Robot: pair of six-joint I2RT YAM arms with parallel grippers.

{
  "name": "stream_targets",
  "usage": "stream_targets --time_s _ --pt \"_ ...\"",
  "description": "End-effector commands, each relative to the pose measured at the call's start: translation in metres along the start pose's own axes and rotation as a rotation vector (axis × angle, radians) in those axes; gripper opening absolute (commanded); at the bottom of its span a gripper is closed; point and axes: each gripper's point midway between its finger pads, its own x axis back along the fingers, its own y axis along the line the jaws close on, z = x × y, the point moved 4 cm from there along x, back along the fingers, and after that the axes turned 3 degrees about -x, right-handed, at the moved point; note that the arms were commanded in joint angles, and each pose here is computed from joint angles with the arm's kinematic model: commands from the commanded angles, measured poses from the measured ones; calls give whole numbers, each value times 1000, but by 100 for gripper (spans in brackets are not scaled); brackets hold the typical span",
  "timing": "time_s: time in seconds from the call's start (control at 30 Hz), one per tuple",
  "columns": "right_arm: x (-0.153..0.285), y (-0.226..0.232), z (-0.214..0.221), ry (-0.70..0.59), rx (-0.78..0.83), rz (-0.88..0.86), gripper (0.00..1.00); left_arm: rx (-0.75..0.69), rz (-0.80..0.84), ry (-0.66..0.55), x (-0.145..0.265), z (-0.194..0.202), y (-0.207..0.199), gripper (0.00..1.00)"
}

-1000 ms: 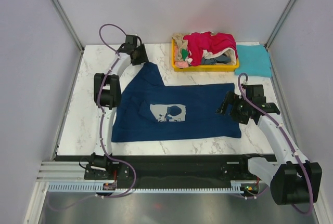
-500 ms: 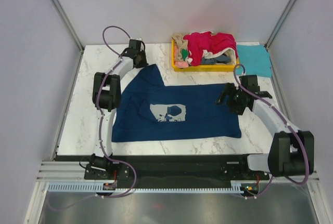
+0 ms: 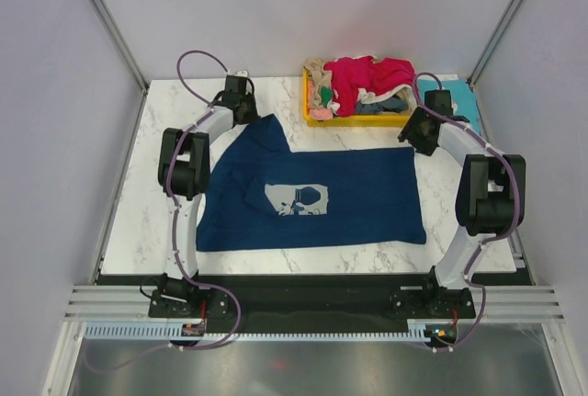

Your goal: Fold and stack the t-shirts

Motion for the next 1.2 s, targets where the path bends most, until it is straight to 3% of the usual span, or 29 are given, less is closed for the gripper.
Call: stream_targets --time_s 0.0,0.17,0.47,0.6,0.7,0.87,0.9,0.93,1.17 --pt "-19 -18 -21 -46 -7 88 64 -34 -1 -59 15 -21 -1 2" --pt "-36 -32 -24 -49 9 150 63 -31 2 -71 16 -20 -1 2" --pt "-59 -20 -8 7 7 88 60 -32 4 -74 17 -20 -1 2" --pt "-65 -24 -1 21 14 97 54 -32 5 -77 17 -20 -2 2" --pt "-68 -27 1 19 18 109 48 -32 25 -73 17 -20 -4 2" --pt "-75 -25 7 43 15 85 18 -33 28 -74 17 -21 -4 2" --pt "-76 -25 6 41 12 85 7 -34 30 -72 16 -20 -5 2" --pt "-77 -24 6 42 15 79 2 -34 32 -70 16 -19 -5 2" --pt "-58 -10 -16 1 40 42 0 -11 -23 11 20 -26 5 2"
